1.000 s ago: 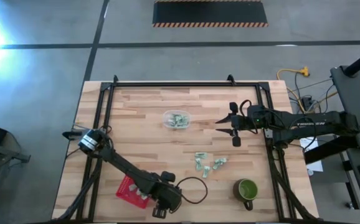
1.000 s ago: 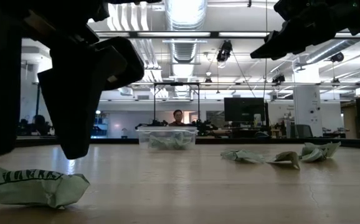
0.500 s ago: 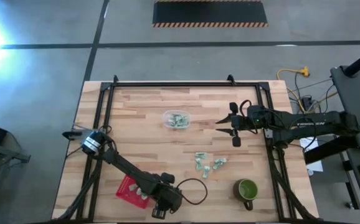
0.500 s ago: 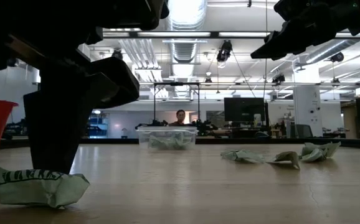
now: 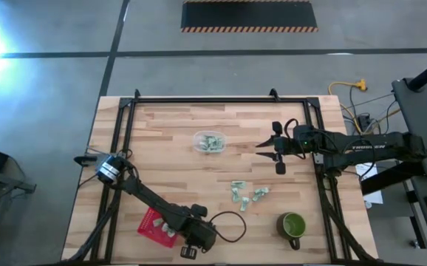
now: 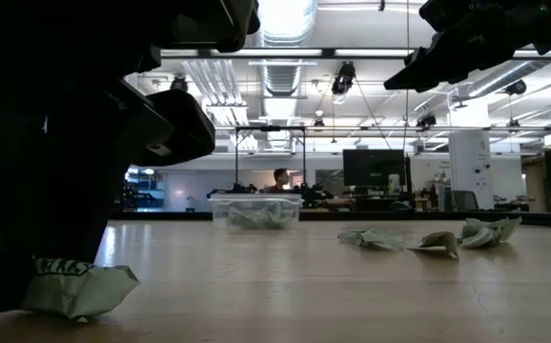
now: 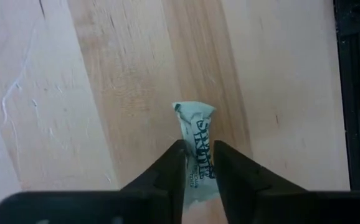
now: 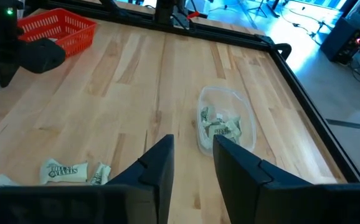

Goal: Pick and place items into bin
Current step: Put the stevia packet into the orange bin

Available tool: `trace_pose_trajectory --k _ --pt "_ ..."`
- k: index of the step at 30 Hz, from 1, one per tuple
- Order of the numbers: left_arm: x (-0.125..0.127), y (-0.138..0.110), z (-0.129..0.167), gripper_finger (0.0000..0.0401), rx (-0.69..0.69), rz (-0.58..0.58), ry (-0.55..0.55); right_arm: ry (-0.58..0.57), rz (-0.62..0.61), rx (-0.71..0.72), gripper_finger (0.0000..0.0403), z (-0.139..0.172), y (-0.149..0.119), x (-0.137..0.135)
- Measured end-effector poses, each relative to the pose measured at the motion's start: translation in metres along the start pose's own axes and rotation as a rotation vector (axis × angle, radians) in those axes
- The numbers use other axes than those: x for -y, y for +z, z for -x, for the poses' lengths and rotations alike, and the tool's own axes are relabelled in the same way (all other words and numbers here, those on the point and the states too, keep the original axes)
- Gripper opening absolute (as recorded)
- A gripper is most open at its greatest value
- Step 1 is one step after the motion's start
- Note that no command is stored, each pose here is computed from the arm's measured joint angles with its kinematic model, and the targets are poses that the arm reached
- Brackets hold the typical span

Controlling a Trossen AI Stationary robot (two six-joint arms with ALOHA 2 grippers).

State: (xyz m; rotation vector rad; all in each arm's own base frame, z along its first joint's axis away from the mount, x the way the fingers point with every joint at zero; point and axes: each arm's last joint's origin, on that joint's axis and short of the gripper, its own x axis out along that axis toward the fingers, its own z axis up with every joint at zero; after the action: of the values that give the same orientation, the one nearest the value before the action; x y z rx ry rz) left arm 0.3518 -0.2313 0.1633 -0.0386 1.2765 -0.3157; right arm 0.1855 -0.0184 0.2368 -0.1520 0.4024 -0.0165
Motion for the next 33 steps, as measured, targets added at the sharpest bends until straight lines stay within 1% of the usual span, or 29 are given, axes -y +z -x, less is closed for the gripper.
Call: trace_pose_trajectory --k 4,8,14,17,20,23,26,29,33 --pt "-0.001 0.000 0.000 0.0041 -0.001 -0.004 0.000 0.000 0.000 0.000 0.0095 0.000 0.000 0.000" --pt "0.002 0.005 0.007 0.0026 -0.001 -0.055 0.000 -0.001 0.000 0.000 0.0090 0.000 0.000 0.000" --pt "0.002 0.016 0.025 0.0015 0.048 -0.128 0.013 -0.001 0.000 -0.001 0.0086 0.000 0.000 0.000" --pt "-0.003 0.014 0.039 0.0015 0.041 -0.133 0.065 -0.001 0.000 -0.001 0.0088 0.000 0.000 0.000" --pt "-0.008 0.009 0.053 0.0015 0.016 -0.123 0.141 0.000 0.000 -0.003 0.0090 0.000 0.000 0.000" --pt "-0.009 0.005 0.072 0.0015 0.008 -0.120 0.172 0.000 0.000 -0.005 0.0090 0.000 -0.001 0.000" --pt "-0.009 -0.001 0.088 0.0015 0.005 -0.072 0.188 0.001 0.000 -0.007 0.0087 0.000 -0.001 0.000" --pt "-0.008 -0.009 0.104 0.0015 -0.007 0.001 0.210 0.001 0.000 -0.008 0.0083 0.000 -0.001 0.000" --pt "-0.002 -0.025 0.110 0.0015 -0.058 0.081 0.233 0.002 0.000 -0.009 0.0082 0.000 -0.001 0.000"
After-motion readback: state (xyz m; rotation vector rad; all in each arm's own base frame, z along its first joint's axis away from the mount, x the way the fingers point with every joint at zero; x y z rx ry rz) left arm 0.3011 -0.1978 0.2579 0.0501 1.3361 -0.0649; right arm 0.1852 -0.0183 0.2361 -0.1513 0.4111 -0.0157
